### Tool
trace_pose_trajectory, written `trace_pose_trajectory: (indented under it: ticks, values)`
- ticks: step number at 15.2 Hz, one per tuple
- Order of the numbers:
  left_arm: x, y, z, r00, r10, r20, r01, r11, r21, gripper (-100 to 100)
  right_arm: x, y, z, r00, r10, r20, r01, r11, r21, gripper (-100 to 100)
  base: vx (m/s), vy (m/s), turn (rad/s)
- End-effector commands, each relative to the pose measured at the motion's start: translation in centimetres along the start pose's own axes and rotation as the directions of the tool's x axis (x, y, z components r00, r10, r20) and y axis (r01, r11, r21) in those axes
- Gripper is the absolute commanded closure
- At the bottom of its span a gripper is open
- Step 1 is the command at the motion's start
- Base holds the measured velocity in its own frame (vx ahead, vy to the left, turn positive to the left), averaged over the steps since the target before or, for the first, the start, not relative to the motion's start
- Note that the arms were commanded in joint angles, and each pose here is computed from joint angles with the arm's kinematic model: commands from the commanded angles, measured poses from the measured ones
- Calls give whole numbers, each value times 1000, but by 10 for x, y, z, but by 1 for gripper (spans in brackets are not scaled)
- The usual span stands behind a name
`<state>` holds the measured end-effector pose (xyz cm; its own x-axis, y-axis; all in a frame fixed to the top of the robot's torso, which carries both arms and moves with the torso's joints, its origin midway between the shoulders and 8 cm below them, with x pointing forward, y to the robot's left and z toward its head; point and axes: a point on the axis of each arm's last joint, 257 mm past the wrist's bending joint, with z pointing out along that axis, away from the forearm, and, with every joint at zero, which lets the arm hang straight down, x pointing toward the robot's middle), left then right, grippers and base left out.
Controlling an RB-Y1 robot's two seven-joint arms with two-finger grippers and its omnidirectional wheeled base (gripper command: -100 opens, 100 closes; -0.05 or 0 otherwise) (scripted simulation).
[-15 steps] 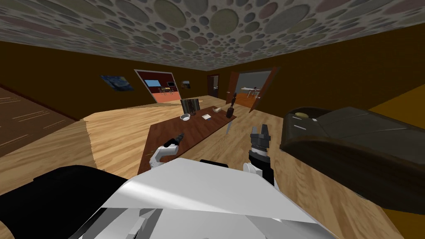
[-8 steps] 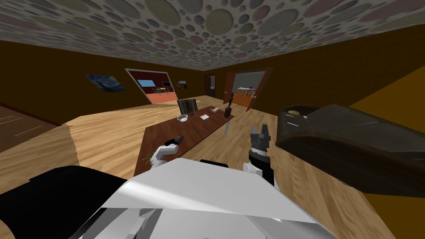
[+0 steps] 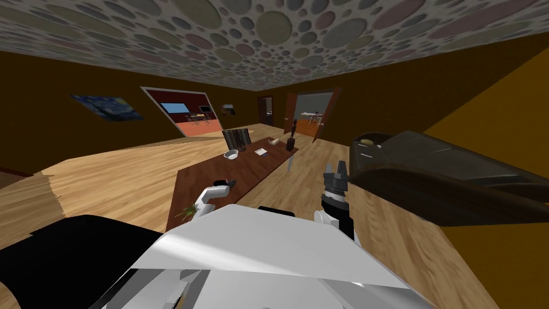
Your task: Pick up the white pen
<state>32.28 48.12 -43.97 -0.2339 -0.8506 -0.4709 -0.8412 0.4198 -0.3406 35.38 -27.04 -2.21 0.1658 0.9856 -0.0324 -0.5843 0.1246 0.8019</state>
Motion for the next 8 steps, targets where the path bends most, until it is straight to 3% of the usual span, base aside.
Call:
trace_pose_trajectory:
  ticks: [1,8]
  values:
    - [7,12,4,999,14,-33,-15,999,-41,-100,0,0,0,1000,0,0,0,1000,0,0,-11,55,-126]
    - [19,46,15,988,51,-146,-75,984,-160,-100,0,0,0,1000,0,0,0,1000,0,0,-14,63,-152]
